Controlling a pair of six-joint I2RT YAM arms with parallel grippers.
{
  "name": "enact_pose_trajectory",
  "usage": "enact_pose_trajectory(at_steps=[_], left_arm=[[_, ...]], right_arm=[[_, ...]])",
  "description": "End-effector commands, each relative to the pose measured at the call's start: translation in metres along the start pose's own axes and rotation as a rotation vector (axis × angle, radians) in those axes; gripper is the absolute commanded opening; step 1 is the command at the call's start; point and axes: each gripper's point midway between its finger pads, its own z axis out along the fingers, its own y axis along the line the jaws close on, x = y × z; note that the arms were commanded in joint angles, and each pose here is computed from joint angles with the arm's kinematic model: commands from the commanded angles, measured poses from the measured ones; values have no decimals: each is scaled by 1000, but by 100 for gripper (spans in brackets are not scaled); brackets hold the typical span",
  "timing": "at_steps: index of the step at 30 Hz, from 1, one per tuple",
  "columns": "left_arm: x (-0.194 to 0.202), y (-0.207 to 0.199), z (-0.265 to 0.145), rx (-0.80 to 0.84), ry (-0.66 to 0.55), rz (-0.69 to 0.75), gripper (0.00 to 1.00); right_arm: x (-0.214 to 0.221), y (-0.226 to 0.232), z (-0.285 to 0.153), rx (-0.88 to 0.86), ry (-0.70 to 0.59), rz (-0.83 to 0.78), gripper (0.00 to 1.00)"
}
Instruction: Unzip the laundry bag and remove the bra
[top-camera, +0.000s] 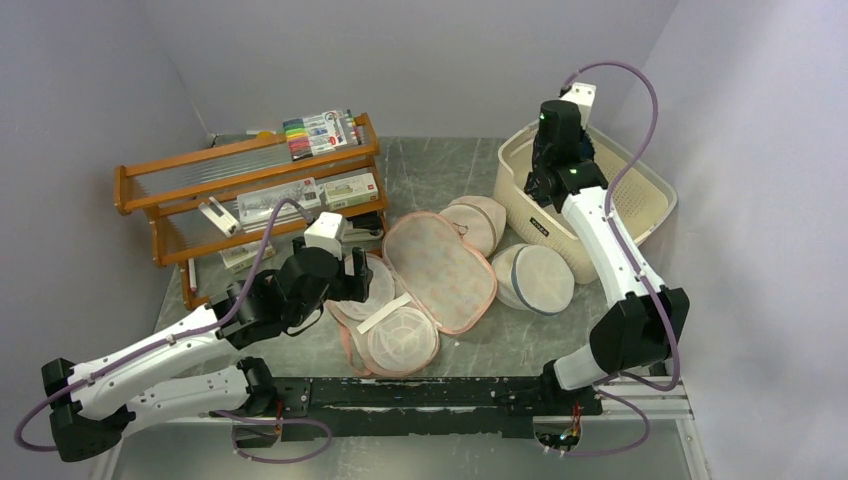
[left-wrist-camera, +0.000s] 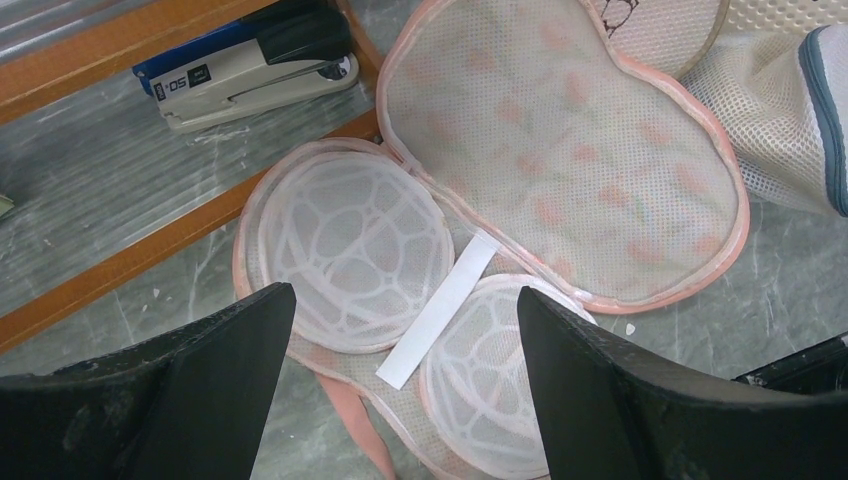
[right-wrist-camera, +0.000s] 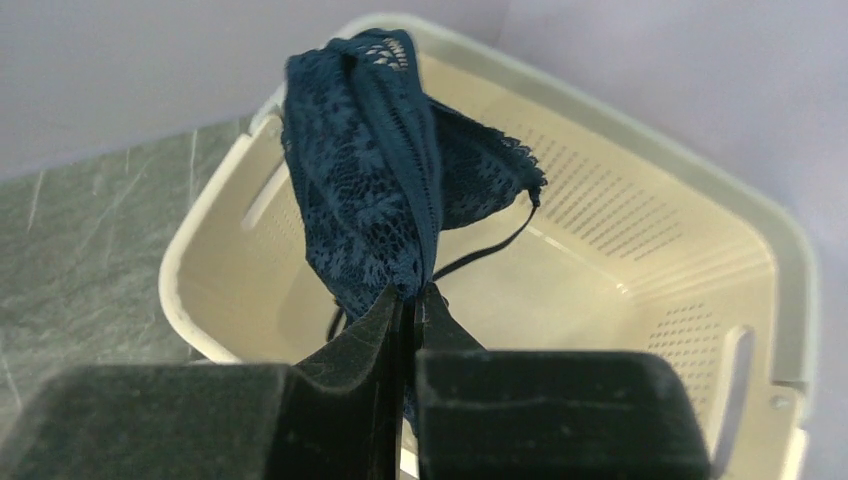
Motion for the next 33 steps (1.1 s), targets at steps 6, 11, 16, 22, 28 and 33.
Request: enact_pose_trajectory(at_steps=[6,11,16,22,28,33], left_arm=[[2,1,-3,15,-2,-24,94],[2,-3,-1,28,4,-26,93],[2,-7,3,33,15,-15,93],[4,-10,5,37,20,-17,93],[6,-13,10,43,24,-14,93],[7,-20,16,59,36,1,93]], right_arm=[[75,12,14,-172,219,163,0],[82,-37,17,60,232,147,13],[52,-35,-1,-13,173,207,45],[22,13,-50,-399,84,272,72],[50,80,-121,-892,142,315,76],[118,129,-181,-1076,307,165,77]])
